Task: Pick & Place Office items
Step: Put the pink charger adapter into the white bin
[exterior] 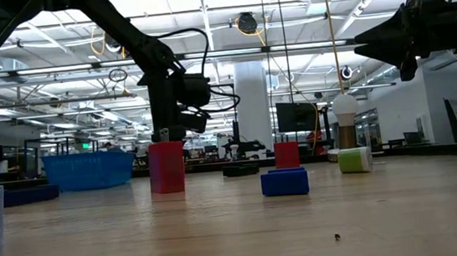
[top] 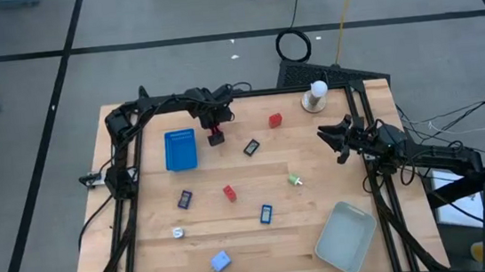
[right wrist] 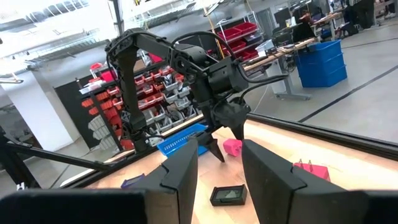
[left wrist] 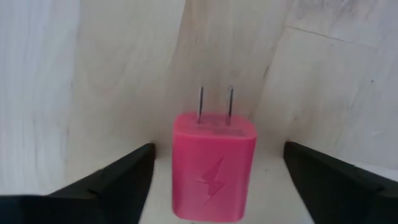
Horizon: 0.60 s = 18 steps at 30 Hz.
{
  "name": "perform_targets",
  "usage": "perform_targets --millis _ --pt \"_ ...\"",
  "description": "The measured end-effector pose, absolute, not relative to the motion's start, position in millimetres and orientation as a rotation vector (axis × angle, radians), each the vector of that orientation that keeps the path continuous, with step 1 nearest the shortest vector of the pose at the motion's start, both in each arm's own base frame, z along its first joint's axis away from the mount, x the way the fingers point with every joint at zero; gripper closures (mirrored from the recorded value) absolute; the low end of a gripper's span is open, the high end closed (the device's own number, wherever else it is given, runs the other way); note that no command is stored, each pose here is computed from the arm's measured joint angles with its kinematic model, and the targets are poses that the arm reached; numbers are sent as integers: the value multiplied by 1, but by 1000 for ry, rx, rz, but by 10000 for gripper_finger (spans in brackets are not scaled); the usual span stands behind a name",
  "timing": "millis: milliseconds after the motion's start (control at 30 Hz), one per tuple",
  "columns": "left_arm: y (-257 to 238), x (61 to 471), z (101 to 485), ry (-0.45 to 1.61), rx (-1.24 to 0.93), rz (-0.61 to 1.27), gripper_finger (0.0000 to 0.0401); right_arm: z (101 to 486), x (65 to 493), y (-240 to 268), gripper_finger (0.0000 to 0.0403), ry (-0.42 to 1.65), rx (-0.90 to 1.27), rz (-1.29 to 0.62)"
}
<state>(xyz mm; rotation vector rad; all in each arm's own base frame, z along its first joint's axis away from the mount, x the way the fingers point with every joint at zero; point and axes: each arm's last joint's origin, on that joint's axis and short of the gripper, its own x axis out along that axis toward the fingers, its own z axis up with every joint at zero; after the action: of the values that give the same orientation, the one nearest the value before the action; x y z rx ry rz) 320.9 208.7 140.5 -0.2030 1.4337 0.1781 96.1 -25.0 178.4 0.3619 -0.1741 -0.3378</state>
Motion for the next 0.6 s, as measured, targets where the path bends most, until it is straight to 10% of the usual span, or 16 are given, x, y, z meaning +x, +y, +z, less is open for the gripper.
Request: perform_targets --millis 300,600 --pt "207 322 140 1432 -222 183 253 178 96 -25 287 -173 362 -338" --pt "206 321 140 1440 -252 192 252 178 96 -25 287 -174 365 -338"
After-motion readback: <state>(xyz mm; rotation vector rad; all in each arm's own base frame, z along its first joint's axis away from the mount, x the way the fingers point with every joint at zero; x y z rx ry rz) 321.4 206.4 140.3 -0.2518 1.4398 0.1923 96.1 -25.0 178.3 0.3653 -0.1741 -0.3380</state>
